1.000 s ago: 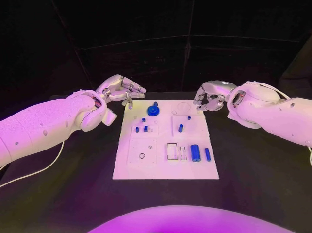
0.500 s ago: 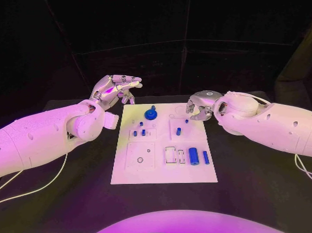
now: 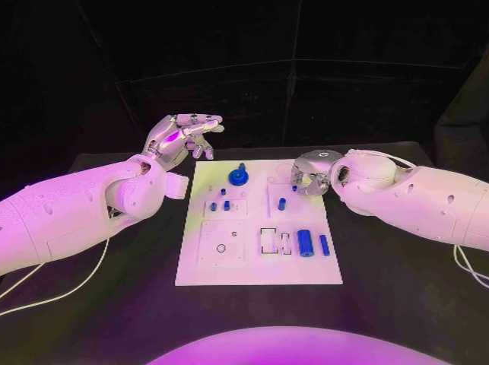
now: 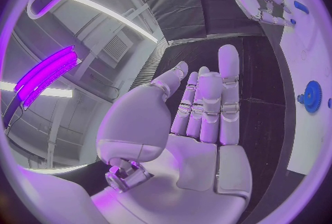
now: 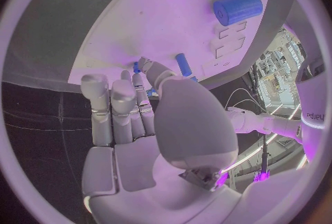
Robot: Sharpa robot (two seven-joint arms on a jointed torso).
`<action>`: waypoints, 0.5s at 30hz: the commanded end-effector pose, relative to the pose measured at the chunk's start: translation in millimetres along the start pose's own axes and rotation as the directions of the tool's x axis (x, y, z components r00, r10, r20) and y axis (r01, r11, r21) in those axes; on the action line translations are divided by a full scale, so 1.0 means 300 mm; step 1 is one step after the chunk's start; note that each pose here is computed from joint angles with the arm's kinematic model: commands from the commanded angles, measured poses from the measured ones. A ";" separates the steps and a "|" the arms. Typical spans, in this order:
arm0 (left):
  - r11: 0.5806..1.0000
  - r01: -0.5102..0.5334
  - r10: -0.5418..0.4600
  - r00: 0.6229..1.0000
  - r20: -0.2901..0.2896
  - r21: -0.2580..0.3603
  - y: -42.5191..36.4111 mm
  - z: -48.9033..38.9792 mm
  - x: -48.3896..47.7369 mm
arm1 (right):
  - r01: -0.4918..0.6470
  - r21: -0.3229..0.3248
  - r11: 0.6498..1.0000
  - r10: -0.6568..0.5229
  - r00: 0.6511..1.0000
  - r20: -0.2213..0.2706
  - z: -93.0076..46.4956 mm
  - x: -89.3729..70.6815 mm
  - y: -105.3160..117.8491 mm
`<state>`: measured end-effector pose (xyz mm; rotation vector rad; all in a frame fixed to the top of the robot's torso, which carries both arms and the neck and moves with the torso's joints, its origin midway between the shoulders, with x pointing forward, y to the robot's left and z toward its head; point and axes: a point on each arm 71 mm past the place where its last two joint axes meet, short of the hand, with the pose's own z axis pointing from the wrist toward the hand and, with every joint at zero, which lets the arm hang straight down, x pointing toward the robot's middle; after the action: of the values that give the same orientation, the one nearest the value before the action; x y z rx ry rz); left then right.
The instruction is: Assemble the parts on the task board
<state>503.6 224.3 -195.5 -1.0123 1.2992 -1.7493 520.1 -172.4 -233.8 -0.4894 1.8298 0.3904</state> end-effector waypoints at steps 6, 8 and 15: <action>1.000 0.025 -0.025 1.000 0.004 0.015 -0.006 -0.001 -0.001 | 0.010 -0.015 1.000 -0.010 1.000 -0.015 0.014 0.007 0.006; 1.000 0.025 -0.025 1.000 0.004 0.014 -0.006 -0.001 -0.001 | 0.007 -0.017 1.000 -0.007 1.000 -0.013 0.016 0.007 0.008; 1.000 0.024 -0.024 1.000 0.007 0.012 -0.005 0.000 -0.005 | -0.003 -0.028 1.000 0.003 1.000 0.002 0.024 0.004 0.016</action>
<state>503.9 225.9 -196.0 -1.0306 1.2915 -1.7493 522.9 -166.6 -238.8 -0.5001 1.8377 0.3996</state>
